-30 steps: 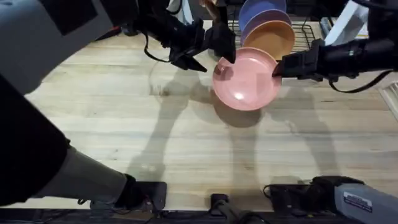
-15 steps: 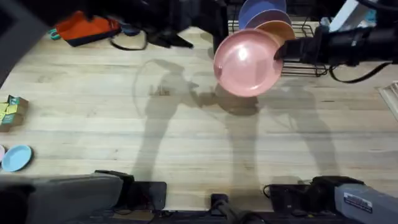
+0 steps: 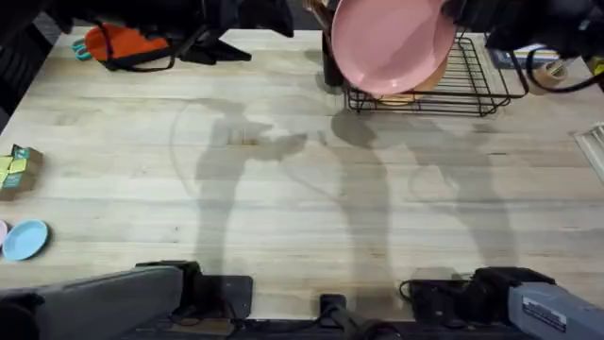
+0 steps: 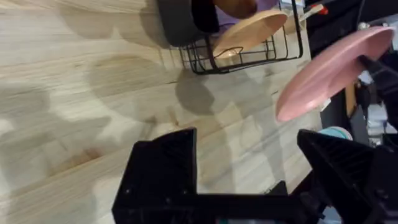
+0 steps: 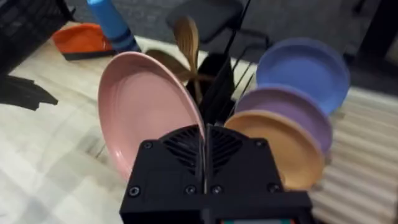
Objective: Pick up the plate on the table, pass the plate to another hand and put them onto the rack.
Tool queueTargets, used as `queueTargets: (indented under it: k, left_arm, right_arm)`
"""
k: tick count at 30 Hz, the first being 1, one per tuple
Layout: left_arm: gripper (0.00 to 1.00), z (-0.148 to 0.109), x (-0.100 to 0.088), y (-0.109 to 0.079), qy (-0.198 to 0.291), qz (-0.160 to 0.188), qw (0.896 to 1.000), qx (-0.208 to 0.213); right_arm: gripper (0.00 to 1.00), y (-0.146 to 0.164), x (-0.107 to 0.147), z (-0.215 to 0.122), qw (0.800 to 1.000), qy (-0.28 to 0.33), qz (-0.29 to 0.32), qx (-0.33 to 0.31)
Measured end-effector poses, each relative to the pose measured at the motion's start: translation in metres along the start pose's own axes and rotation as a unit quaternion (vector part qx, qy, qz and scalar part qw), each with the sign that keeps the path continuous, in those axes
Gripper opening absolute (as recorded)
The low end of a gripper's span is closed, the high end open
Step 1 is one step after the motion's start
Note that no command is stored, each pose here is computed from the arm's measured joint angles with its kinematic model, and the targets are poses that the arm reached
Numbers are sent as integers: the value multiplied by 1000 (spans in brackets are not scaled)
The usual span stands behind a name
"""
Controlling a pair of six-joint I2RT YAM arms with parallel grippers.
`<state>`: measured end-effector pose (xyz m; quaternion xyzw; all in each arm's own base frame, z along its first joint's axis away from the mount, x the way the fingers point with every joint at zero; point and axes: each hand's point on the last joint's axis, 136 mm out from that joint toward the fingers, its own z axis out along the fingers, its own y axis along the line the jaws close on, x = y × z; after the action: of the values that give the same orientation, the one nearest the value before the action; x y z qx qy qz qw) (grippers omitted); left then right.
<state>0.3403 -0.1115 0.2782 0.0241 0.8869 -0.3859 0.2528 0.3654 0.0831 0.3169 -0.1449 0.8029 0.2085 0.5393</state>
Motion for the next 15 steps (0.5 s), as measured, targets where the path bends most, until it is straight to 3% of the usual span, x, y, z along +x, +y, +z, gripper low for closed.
queueTargets:
  k: [10, 15]
  left_arm:
    - [996, -2, -2, 3, -4, -4, 1000, -3]
    - [995, -2, -2, 3, -4, -4, 1000, -3]
  right_arm:
    - [30, -14, -48, -7, 986, -88, -127, 57]
    - [29, -22, -56, -6, 978, -89, -172, 78]
